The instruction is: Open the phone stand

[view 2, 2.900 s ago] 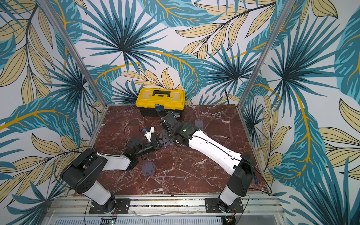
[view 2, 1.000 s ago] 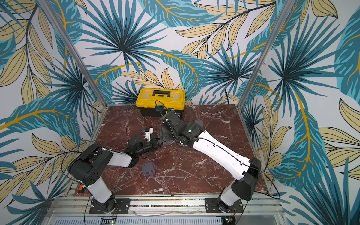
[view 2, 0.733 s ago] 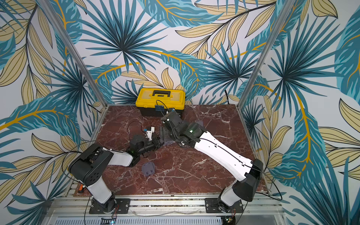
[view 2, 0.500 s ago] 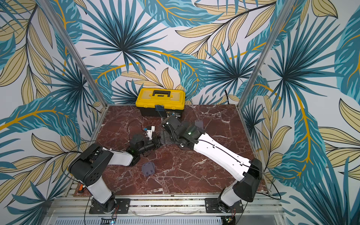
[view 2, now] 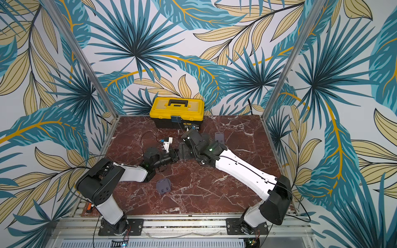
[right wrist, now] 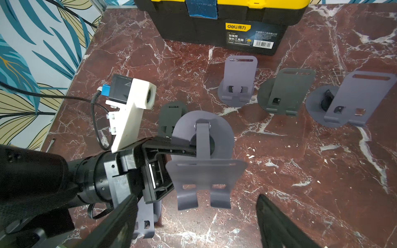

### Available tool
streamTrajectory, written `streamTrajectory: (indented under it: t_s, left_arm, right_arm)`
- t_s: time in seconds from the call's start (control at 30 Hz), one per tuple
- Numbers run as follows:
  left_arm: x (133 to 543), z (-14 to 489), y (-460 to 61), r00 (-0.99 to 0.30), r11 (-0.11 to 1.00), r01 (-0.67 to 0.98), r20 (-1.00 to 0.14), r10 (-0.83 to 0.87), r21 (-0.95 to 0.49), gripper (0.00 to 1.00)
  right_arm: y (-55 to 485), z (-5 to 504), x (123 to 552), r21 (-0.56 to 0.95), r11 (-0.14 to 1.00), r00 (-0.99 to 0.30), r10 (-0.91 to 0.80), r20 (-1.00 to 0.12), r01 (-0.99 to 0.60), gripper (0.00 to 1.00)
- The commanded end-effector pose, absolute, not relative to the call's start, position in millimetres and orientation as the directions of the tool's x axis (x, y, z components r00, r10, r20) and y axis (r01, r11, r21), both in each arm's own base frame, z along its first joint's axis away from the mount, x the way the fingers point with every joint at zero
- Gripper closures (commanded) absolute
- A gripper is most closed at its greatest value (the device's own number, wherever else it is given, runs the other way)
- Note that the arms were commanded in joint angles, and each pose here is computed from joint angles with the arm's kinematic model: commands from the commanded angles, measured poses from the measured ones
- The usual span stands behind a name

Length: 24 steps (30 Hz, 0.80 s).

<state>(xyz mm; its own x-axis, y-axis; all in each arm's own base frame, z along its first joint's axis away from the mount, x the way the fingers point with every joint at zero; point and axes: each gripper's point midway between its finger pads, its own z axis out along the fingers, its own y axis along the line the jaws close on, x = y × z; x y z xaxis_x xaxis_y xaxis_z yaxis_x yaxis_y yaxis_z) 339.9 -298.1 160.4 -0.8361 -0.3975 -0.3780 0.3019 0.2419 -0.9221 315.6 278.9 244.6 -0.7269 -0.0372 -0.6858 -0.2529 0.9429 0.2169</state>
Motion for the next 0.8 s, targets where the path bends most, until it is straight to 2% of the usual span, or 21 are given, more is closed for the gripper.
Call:
streamTrajectory:
  t_s: [0.0, 0.5, 0.77]
  left_arm:
    - [339, 194, -302, -0.798, 0.197, 0.408, -0.453, -0.397, -0.892, 1.0]
    - [337, 205, -304, -0.787, 0.178, 0.436, -0.47, -0.399, -0.882, 1.0]
    - [336, 207, -303, -0.784, 0.177, 0.44, -0.473, -0.402, -0.88, 1.0]
  right_arm:
    - [285, 242, 315, 0.245, 0.929, -0.731, -0.037, -0.682, -0.276, 0.14]
    - [284, 227, 315, 0.232, 0.938, -0.757, -0.047, -0.652, -0.259, 0.21]
    - [272, 231, 316, 0.209, 0.951, -0.741, -0.03, -0.671, -0.228, 0.21]
